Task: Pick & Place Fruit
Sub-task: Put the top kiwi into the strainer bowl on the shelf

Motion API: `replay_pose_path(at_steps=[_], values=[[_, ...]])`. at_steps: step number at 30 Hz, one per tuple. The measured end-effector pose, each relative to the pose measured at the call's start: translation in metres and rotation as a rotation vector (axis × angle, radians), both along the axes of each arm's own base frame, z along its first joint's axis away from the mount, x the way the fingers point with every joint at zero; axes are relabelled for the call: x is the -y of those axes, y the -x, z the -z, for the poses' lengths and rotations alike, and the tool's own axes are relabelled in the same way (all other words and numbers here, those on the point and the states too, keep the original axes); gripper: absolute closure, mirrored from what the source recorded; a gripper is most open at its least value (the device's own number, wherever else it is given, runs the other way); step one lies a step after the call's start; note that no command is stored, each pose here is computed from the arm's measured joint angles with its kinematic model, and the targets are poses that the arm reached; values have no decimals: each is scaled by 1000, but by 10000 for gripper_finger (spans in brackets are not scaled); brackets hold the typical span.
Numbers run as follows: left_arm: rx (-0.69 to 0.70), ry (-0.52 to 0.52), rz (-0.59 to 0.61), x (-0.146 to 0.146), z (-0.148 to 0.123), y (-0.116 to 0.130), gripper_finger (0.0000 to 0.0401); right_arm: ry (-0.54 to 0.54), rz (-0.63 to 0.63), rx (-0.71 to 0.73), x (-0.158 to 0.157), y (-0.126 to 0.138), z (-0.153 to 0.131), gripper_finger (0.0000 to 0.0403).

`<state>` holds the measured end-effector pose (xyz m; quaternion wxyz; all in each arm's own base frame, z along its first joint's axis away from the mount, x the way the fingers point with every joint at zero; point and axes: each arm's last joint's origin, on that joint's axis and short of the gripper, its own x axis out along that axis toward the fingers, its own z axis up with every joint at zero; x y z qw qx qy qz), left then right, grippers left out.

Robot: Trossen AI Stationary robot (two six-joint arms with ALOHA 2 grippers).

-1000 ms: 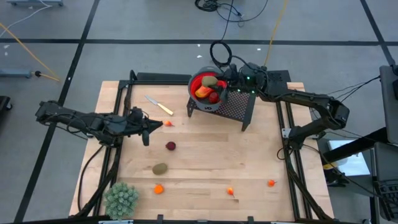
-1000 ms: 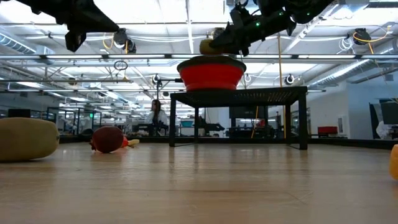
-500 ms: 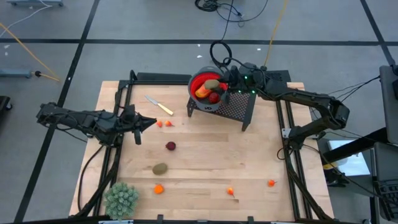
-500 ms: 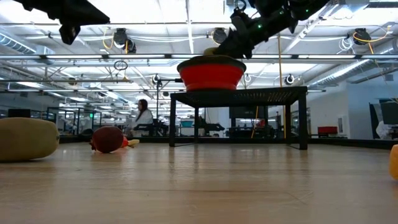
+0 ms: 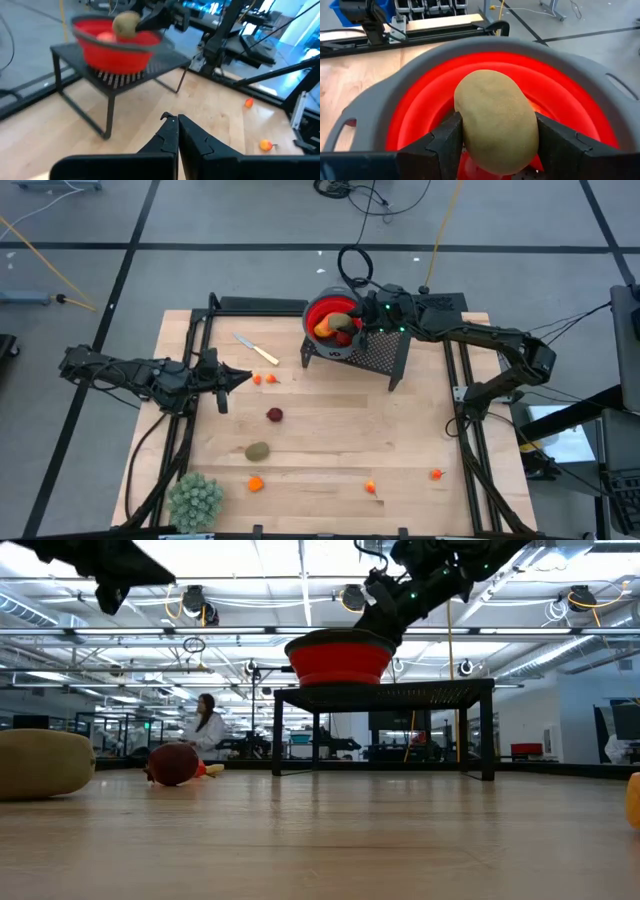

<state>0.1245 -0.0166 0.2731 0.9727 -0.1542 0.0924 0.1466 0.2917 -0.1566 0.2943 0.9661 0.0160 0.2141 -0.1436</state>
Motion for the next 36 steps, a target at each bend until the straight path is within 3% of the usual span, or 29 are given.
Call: replay_pose_path(at_steps=[12, 36], values=[[217, 40, 5, -3, 35, 14, 396, -19, -43, 9, -1, 0, 0, 187], [222, -12, 12, -5, 38, 19, 399, -20, -46, 10, -2, -1, 0, 167]])
